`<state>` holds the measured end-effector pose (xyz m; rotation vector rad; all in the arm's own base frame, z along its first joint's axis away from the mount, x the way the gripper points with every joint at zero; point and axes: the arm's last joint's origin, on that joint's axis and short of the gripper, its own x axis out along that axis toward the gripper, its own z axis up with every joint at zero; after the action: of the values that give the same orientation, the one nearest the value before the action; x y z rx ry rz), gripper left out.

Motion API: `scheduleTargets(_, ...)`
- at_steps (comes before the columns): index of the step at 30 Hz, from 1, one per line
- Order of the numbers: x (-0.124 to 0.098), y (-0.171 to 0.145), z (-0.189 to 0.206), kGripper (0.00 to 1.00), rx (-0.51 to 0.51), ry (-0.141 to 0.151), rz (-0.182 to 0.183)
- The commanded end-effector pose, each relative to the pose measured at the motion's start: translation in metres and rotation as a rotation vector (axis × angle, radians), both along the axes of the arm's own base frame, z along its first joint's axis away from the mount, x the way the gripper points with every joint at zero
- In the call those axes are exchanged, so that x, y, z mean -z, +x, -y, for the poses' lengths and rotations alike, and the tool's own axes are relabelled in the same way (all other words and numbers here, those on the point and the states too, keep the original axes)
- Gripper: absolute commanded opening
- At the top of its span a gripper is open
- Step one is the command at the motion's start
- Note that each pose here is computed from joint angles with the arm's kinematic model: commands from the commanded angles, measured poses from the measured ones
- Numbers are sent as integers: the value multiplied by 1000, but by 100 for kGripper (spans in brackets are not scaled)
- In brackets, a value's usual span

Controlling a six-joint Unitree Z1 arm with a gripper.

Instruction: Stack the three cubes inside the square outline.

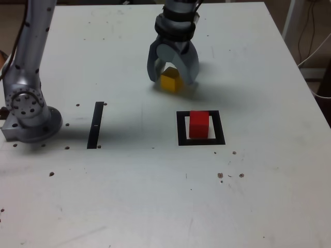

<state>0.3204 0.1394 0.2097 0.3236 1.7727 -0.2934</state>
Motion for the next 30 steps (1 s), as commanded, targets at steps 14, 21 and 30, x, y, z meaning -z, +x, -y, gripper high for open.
scheduleTargets(14, 1, 4, 6, 39, 14, 9, 9)
scheduleTargets(21, 1, 4, 6, 39, 12, 10, 9)
scheduleTargets(30, -2, 3, 6, 39, 5, 13, 14)
